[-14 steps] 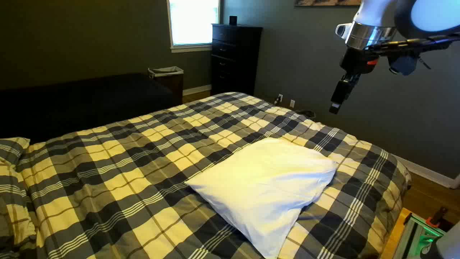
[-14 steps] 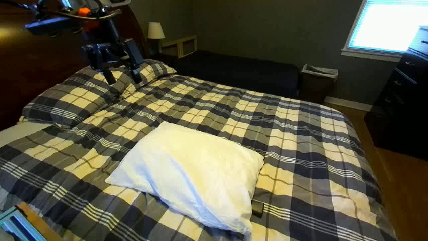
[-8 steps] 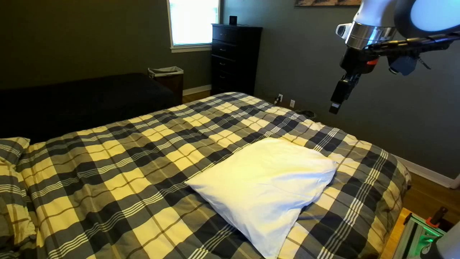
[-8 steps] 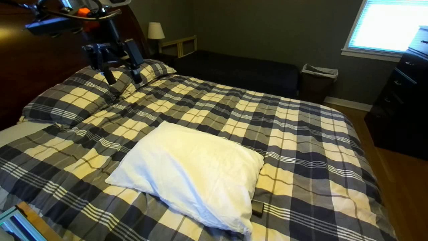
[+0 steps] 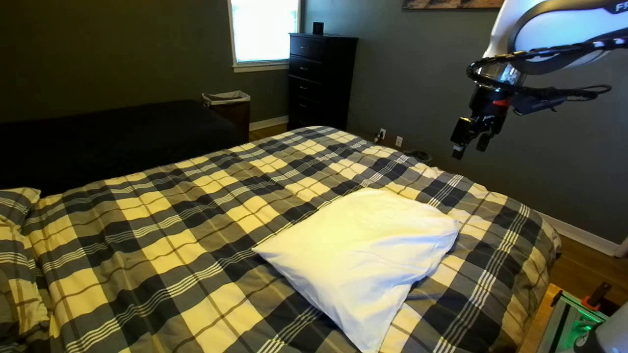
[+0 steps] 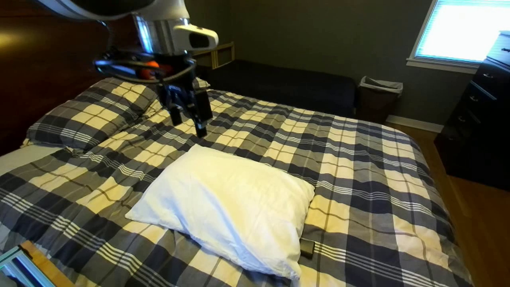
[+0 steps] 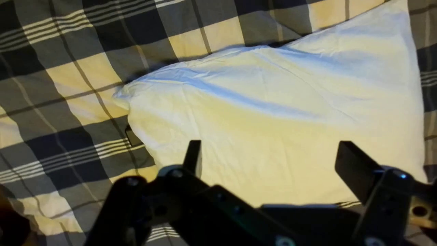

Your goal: Put the remote on the pillow

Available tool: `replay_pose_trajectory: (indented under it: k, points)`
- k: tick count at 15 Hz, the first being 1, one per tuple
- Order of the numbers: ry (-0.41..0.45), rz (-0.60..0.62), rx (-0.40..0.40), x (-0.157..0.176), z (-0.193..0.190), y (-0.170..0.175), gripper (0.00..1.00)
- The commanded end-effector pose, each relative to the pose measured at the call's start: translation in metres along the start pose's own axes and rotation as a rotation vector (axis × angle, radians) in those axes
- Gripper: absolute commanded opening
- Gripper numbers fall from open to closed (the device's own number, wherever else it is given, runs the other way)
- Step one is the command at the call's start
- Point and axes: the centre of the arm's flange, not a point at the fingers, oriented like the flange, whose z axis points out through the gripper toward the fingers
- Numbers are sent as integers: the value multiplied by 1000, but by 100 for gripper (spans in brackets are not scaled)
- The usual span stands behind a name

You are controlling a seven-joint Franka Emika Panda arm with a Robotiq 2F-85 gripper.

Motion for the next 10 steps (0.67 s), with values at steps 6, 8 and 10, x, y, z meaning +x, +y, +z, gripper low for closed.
replay_pose_trajectory:
  k: [6, 8, 10]
  points:
    - [-38, 450, 93, 31, 87, 124, 100]
    - [-43, 396, 66, 21, 86, 122, 100]
    - [-44, 422, 77, 24, 87, 126, 100]
